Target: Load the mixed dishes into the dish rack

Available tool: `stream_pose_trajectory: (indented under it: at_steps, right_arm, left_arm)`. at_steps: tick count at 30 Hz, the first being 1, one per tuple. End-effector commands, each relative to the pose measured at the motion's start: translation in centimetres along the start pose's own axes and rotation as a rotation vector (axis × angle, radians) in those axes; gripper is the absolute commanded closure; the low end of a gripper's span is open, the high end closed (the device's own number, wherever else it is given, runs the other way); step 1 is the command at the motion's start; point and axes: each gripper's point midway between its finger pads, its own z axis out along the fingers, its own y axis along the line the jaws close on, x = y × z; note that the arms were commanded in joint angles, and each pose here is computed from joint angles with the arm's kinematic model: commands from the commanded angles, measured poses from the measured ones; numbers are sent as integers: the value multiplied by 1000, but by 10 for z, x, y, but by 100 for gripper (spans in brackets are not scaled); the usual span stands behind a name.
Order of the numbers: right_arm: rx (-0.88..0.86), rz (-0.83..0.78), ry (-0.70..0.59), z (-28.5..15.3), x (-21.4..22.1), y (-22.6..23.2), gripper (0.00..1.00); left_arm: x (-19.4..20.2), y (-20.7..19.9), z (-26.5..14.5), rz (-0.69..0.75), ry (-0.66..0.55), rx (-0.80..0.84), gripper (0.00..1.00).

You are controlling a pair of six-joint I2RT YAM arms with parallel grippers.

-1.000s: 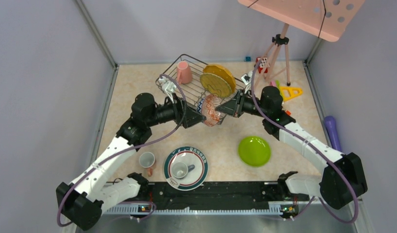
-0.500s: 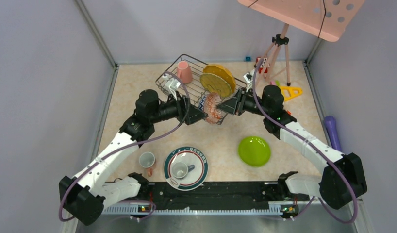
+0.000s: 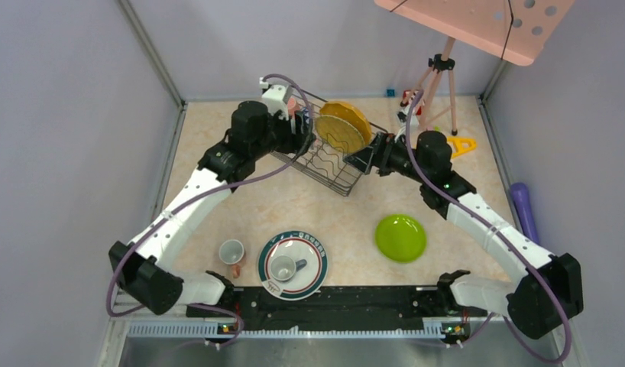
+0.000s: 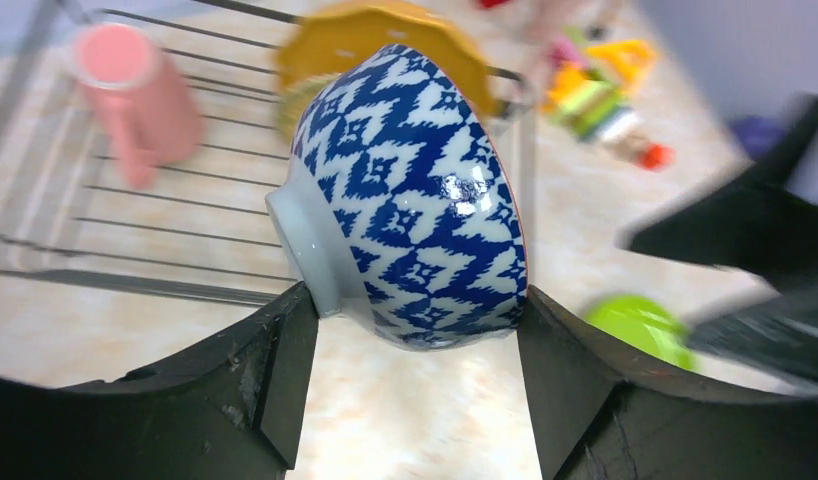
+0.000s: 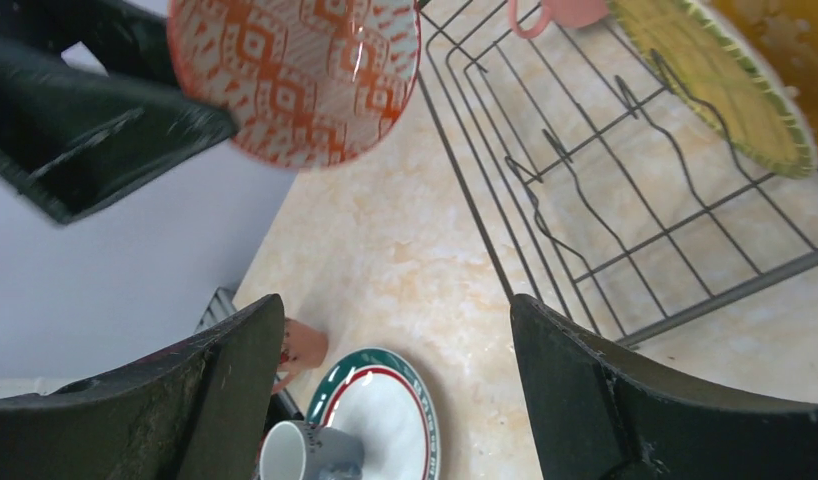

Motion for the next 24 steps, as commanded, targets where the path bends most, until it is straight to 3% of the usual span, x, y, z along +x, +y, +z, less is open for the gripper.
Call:
stream_pose_trajectory:
  at_steps: [1, 4, 10, 20, 24]
  right_arm:
    - [56, -76, -96, -18, -29, 7, 18]
    - [74, -93, -96, -25, -29, 7, 18]
    - [105, -116, -99, -38, -29, 7, 18]
    - [122, -119, -108, -44, -29, 6, 19]
    - [134, -127, -128, -53, -36, 12, 19]
  left_arm:
    - [-28, 57, 14, 280, 8, -341, 100]
    - [-29, 80, 21, 431, 58, -464, 100]
    - [-37, 122, 35, 567, 141, -694, 100]
    - [-1, 167, 93, 702, 341, -789, 100]
    - [12, 174, 113, 707, 367, -769, 100]
